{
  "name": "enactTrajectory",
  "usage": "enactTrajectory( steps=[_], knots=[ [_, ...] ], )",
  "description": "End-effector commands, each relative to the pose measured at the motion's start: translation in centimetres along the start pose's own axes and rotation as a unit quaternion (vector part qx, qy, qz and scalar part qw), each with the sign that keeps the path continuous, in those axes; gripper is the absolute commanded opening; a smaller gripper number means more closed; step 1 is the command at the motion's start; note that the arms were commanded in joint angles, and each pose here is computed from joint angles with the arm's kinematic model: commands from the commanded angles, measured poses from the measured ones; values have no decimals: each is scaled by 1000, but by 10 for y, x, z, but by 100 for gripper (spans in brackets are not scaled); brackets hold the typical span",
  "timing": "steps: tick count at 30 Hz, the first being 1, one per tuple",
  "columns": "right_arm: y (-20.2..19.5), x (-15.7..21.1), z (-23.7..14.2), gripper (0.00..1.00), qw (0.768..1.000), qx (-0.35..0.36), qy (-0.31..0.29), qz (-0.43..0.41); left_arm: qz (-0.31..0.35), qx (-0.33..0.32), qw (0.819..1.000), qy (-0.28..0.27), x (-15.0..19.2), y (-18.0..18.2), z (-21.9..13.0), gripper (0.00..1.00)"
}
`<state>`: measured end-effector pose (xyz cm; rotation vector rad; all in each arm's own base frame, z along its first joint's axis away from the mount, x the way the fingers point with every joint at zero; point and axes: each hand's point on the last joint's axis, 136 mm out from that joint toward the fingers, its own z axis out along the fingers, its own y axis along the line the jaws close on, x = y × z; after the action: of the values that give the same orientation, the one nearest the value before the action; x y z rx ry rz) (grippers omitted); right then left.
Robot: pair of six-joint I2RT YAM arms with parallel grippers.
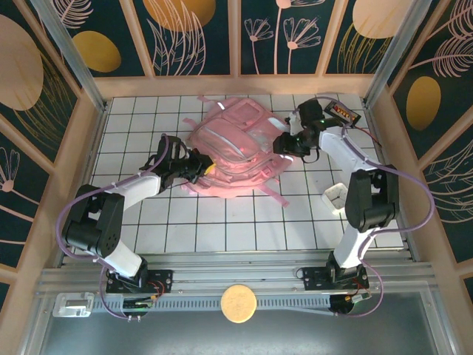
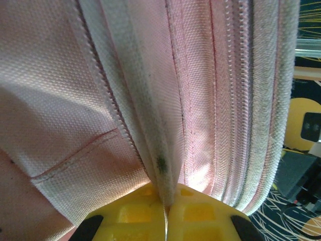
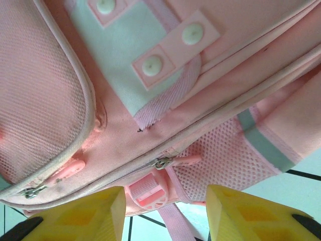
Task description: Pack the student bag
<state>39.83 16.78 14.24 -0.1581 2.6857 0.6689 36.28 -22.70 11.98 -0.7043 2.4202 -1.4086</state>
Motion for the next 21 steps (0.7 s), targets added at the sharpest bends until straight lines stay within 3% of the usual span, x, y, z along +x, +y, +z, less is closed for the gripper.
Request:
enactTrajectory(
  steps=[1,7,9,13,15,17,18,21],
  knots=[
    [0,-17,-27,46,998,5,-55,16,-3,15,1000,-23,-6,-5,-8,0],
    [11,-37,-56,46,992,-22,-110,48,-50,62,996,-30,-3,-8,-10,0],
    [16,-39,-63,46,990,-36,-120,57,-54,65,996,-28,-2,-8,-8,4],
    [25,-40,-76,48,987,-55,-139,66,-39,56,997,-17,1,-13,-1,22],
    [26,-40,-81,50,985,-59,-147,69,-36,50,998,-13,3,-14,2,34],
    [29,-41,-87,52,983,-65,-157,66,-33,39,999,-17,3,-14,1,58],
    [30,-43,-91,53,982,-67,-163,64,-32,32,999,-23,3,-12,-1,96],
    [29,-48,-100,60,979,-65,-186,60,-29,22,999,-37,4,-7,-9,99]
  ],
)
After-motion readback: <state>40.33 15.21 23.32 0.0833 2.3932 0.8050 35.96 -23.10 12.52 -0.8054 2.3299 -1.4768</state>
